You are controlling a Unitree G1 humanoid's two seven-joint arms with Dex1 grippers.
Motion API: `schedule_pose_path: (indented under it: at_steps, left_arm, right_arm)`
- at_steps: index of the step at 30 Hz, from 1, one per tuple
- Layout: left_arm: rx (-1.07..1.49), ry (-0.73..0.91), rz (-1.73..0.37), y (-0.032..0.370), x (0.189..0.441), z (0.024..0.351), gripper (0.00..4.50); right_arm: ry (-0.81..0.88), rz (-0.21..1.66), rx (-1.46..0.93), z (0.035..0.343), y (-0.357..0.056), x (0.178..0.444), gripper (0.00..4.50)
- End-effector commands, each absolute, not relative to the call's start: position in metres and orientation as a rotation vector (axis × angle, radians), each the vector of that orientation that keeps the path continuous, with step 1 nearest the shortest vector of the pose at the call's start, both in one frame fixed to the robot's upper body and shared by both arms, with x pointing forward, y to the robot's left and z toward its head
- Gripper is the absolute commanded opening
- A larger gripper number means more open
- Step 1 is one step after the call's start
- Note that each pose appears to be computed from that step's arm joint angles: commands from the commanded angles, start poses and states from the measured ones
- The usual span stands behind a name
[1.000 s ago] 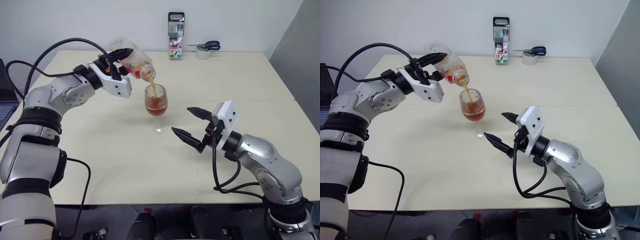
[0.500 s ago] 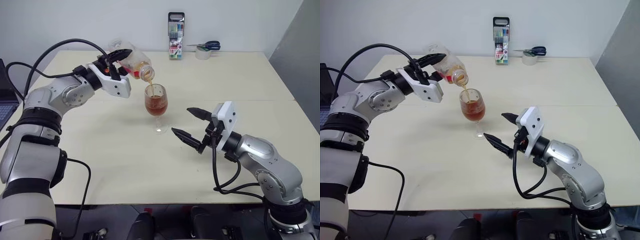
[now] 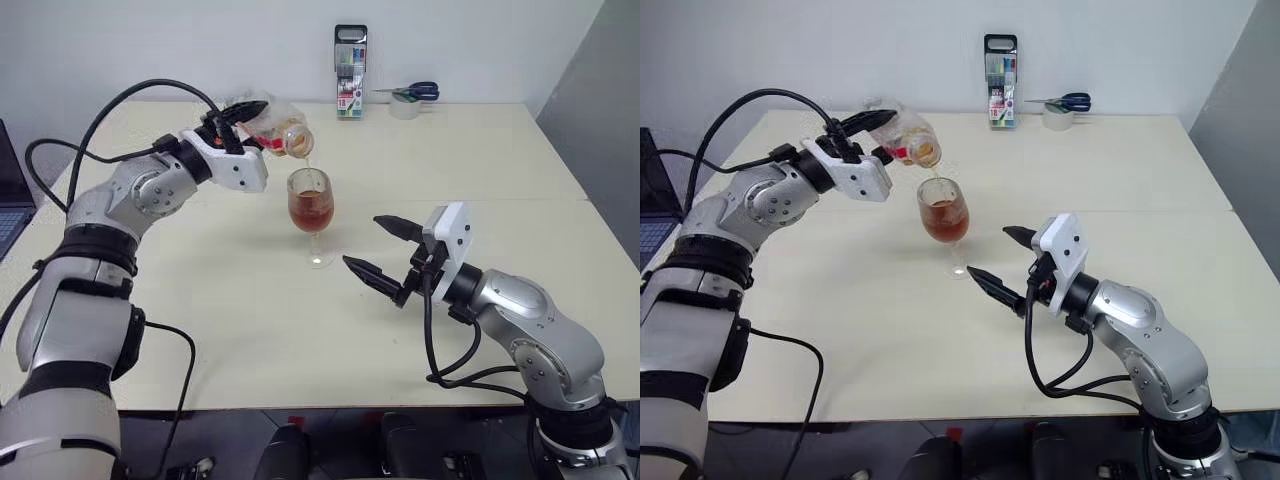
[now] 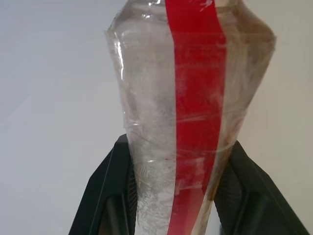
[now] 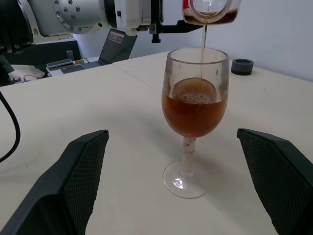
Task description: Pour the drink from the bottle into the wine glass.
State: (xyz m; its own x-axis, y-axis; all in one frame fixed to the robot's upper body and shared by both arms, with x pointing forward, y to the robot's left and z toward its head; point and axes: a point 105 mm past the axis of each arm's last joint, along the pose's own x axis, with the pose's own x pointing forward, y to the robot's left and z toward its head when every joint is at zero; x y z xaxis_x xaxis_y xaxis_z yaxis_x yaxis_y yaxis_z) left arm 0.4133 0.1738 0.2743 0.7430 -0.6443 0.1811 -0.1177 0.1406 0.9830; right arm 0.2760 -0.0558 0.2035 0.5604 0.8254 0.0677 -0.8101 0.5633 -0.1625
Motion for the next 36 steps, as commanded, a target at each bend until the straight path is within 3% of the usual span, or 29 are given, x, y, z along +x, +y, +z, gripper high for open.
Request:
schedule_pose_path:
  at_steps: [1, 9, 18, 24, 36]
  left_arm:
    - [1.253, -0.702, -0.367, 0.177, 0.408, 0.297, 1.67]
    - [0.682, -0.442, -0.286, 0.211, 0.411, 0.281, 1.67]
    - [0.137, -0.138, -0.214, 0.266, 0.393, 0.21, 1.67]
    - [0.002, -0.11, -0.184, 0.283, 0.382, 0.186, 1.67]
    - [0.044, -0.098, -0.165, 0.285, 0.384, 0.168, 1.67]
  right_arm:
    - [-0.224, 0.988, -0.137, 0.219, -0.051, 0.269, 4.5]
    - [-0.22, 1.004, -0.181, 0.219, -0.049, 0.271, 4.5]
    - [-0.142, 1.071, -0.265, 0.21, -0.043, 0.271, 4.5]
    - [-0.115, 1.099, -0.323, 0.207, -0.037, 0.274, 4.5]
    - [-0.103, 1.144, -0.34, 0.207, -0.03, 0.272, 4.5]
